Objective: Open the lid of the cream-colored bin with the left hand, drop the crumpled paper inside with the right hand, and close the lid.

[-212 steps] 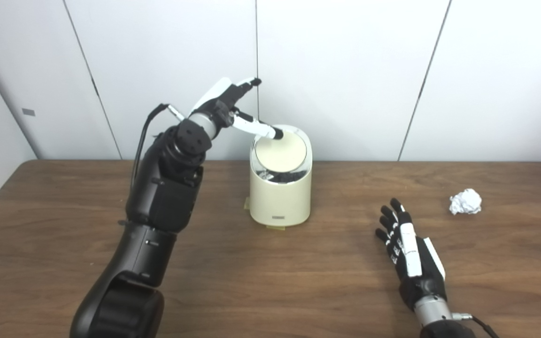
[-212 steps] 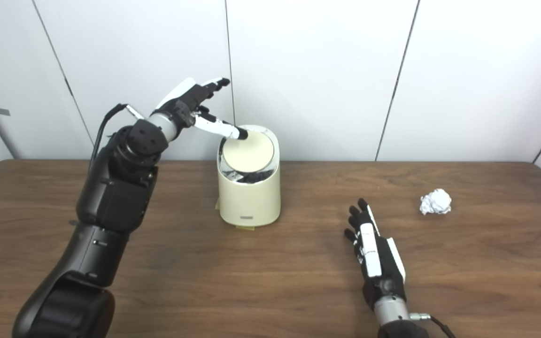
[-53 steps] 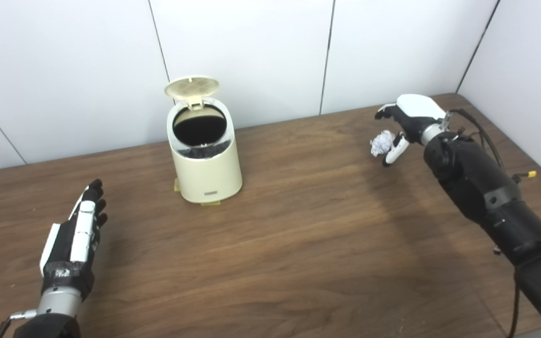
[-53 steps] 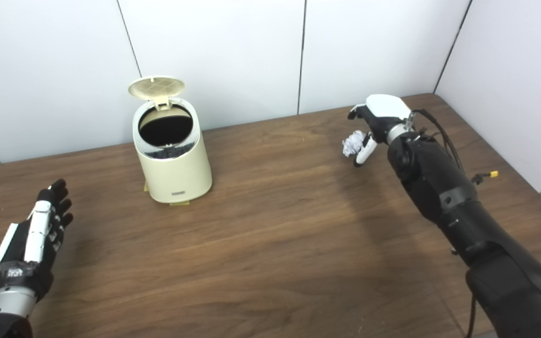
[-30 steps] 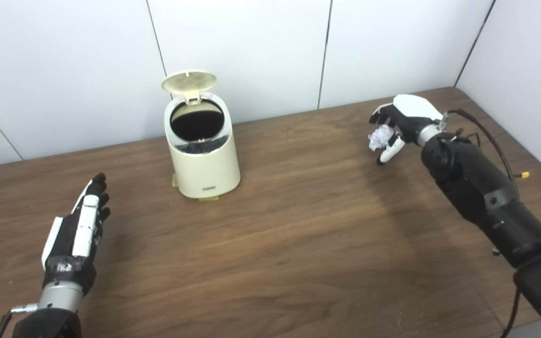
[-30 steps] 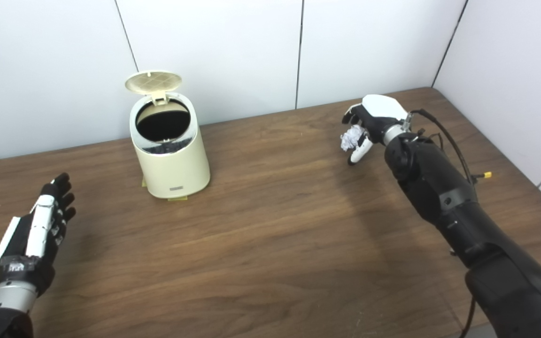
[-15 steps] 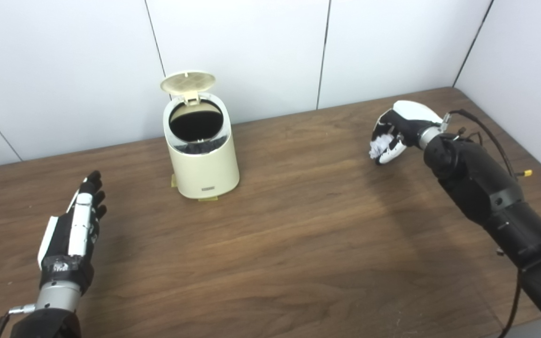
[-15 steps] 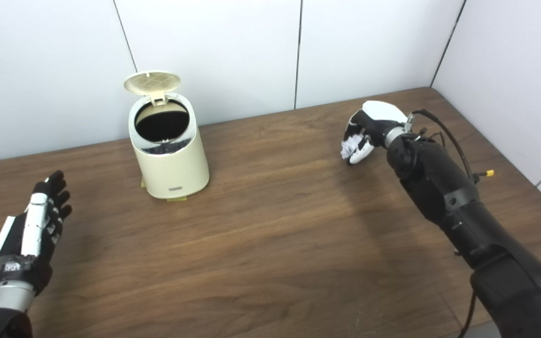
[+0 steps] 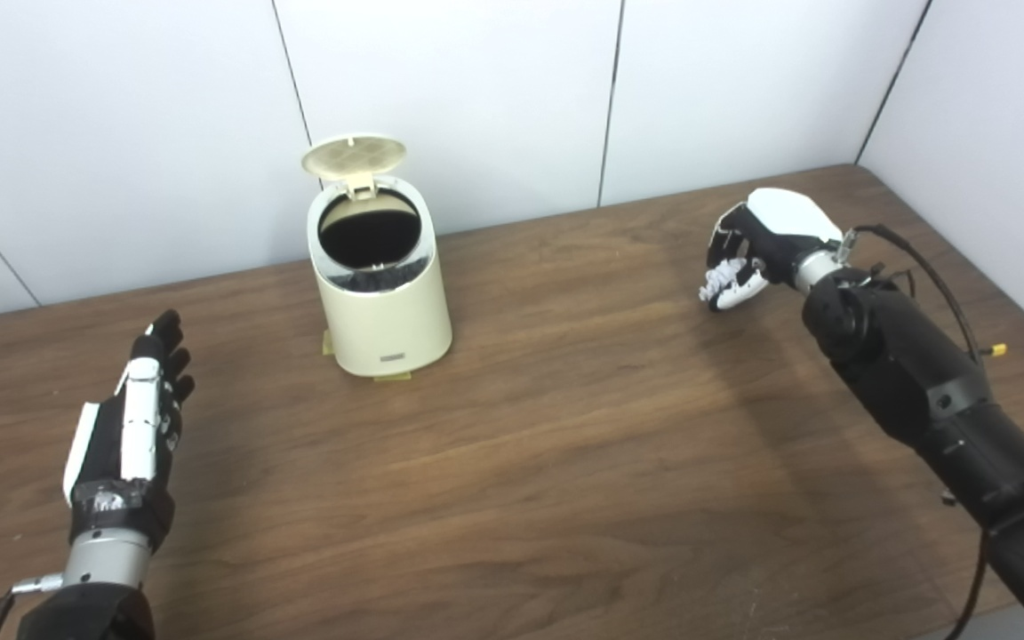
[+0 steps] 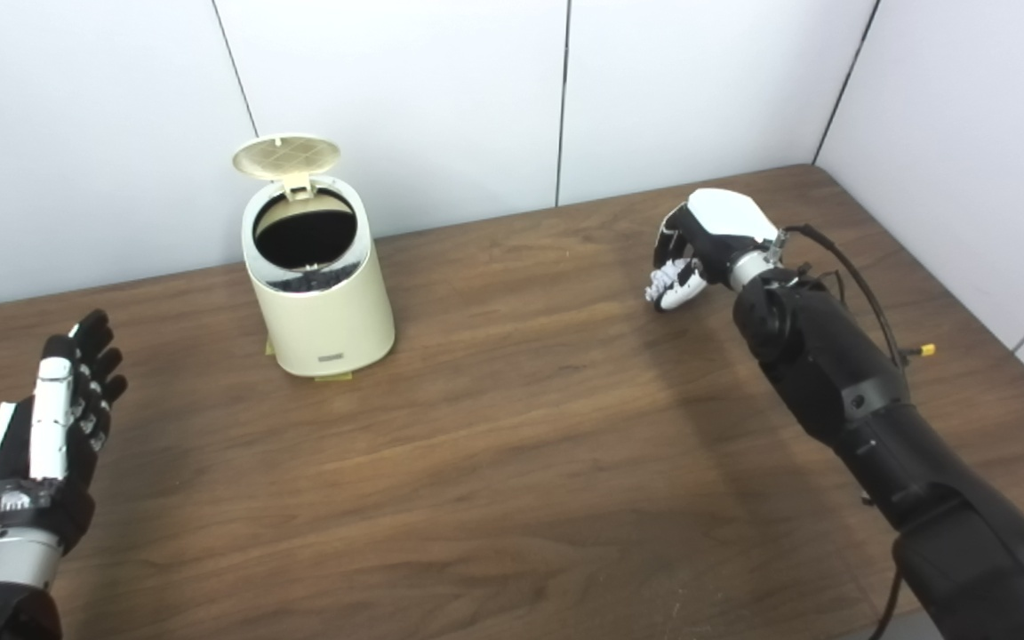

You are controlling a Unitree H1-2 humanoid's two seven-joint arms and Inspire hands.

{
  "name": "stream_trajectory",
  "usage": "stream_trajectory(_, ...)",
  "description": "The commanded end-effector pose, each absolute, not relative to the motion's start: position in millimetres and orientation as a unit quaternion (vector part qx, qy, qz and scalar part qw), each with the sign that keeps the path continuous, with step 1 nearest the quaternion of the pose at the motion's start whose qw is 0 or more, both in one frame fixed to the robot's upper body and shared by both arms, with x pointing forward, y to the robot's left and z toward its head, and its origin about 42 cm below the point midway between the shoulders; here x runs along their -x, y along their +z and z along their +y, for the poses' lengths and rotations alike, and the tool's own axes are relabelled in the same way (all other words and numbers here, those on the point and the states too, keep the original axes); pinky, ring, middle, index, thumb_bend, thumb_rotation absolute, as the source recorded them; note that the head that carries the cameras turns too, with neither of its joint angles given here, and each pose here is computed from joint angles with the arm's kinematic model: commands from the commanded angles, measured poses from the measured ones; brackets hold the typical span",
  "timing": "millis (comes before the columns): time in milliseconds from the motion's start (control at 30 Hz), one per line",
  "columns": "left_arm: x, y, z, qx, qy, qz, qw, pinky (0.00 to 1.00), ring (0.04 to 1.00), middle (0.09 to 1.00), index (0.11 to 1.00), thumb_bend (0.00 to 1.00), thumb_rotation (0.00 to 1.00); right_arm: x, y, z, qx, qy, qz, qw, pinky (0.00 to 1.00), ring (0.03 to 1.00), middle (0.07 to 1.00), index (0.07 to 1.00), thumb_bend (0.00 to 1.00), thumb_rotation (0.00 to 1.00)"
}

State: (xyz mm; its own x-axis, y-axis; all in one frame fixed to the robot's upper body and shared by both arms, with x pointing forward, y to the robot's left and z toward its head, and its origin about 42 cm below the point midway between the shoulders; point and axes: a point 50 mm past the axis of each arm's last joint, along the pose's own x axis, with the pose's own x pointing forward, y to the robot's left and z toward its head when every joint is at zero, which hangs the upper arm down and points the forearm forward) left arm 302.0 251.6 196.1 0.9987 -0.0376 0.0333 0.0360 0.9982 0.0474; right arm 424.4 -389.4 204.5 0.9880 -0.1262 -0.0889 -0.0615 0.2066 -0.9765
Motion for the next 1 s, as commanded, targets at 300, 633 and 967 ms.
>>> stream_trajectory(300,-310,196,247,-0.032,-0.022,-0.055,0.998,1.00,1.000,0.999,0.971,0.58,0.97,-414,305,-319,0.624,-0.046,-0.153,0.765,0.34,0.397,0.496,0.494,0.50,0.00)
stream_trajectory(633,-306,179,235,-0.034,-0.020,-0.049,0.998,1.00,0.985,0.985,0.957,0.52,0.97,-399,344,-219,0.555,-0.017,-0.304,0.774,0.32,0.374,0.501,0.530,0.49,0.00)
stream_trajectory(967,-303,169,223,-0.045,-0.031,-0.042,0.998,1.00,1.000,0.987,0.969,0.54,0.96,-407,347,-157,0.502,0.034,-0.369,0.782,0.31,0.386,0.509,0.542,0.49,0.00)
